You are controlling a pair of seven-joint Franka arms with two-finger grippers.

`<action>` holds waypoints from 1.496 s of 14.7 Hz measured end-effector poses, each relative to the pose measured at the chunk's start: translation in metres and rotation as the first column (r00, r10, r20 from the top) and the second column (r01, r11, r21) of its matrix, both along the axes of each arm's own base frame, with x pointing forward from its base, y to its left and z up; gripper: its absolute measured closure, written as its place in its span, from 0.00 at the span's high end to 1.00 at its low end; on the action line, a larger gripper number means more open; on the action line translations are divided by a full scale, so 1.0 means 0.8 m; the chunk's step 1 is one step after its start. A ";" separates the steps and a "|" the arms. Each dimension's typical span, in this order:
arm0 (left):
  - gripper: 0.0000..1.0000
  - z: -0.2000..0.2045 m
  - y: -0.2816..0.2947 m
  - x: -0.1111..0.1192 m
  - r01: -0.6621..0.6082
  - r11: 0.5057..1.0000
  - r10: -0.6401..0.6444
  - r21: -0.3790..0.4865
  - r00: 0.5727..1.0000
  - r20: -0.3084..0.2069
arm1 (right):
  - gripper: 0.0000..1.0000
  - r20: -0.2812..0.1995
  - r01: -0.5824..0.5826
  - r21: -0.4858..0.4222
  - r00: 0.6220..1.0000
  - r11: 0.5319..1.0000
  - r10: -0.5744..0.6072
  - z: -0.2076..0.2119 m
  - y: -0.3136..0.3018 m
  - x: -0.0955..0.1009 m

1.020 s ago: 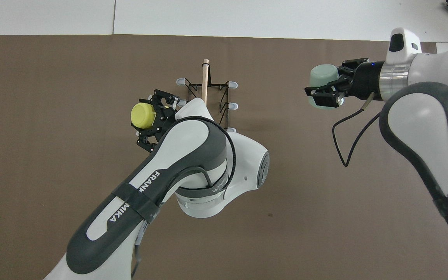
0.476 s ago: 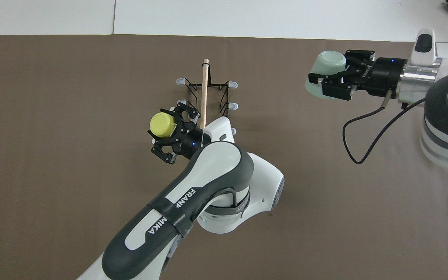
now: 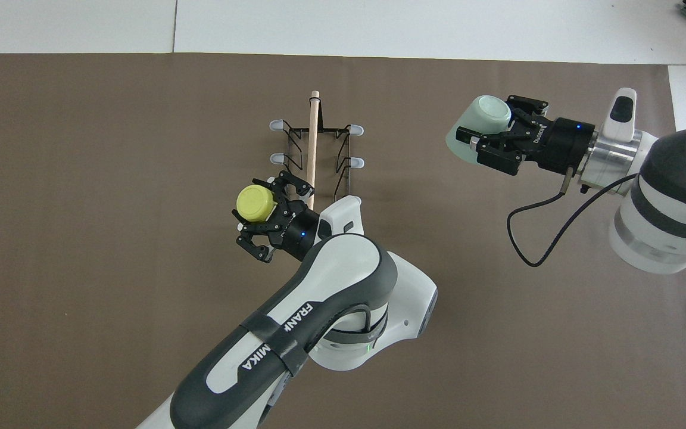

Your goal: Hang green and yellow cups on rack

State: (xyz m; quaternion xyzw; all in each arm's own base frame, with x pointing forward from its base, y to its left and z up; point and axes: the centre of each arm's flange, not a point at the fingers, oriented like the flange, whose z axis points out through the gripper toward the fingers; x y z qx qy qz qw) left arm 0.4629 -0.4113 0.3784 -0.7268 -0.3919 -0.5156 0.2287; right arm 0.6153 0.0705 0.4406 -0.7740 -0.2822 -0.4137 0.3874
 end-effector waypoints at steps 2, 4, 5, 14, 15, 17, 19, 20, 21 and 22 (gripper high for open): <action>0.64 0.000 0.002 0.002 -0.003 1.000 0.003 0.001 1.000 0.001 | 0.67 -0.003 0.009 -0.001 1.000 1.000 -0.009 -0.007 0.002 -0.002; 0.64 0.000 0.003 0.003 -0.004 1.000 0.004 0.000 1.000 0.001 | 0.67 -0.005 0.012 -0.008 1.000 1.000 -0.012 -0.009 0.008 -0.004; 0.64 0.000 0.002 0.002 -0.004 1.000 0.004 0.000 1.000 0.001 | 0.67 -0.004 0.015 -0.014 1.000 1.000 -0.015 -0.010 0.010 -0.004; 0.64 0.008 -0.004 0.005 0.000 0.999 0.001 -0.035 1.000 0.008 | 0.67 0.039 0.087 -0.078 0.996 0.993 -0.084 -0.034 0.078 -0.025; 0.64 0.007 -0.004 0.005 -0.001 0.999 0.001 -0.036 1.000 0.008 | 0.67 0.037 0.090 -0.076 0.996 0.993 -0.087 -0.034 0.083 -0.026; 0.64 0.005 -0.004 0.005 -0.001 0.999 0.001 -0.036 1.000 0.006 | 0.67 0.032 0.105 -0.065 0.994 0.992 -0.103 -0.035 0.089 -0.028; 0.64 0.004 -0.005 0.005 -0.001 0.999 0.002 -0.038 1.000 0.005 | 0.67 0.032 0.116 -0.071 0.993 0.991 -0.114 -0.036 0.091 -0.029; 0.64 0.004 -0.005 0.005 -0.002 0.999 0.002 -0.039 1.000 0.005 | 0.67 0.031 0.116 -0.071 0.993 0.991 -0.114 -0.036 0.091 -0.029; 0.64 0.004 -0.005 0.004 -0.004 0.999 0.004 -0.042 1.000 0.007 | 0.67 0.031 0.116 -0.071 0.993 0.991 -0.114 -0.036 0.091 -0.029; 0.64 0.004 -0.005 0.004 -0.005 0.999 0.005 -0.045 1.000 0.010 | 0.67 0.031 0.116 -0.071 0.993 0.991 -0.114 -0.036 0.091 -0.029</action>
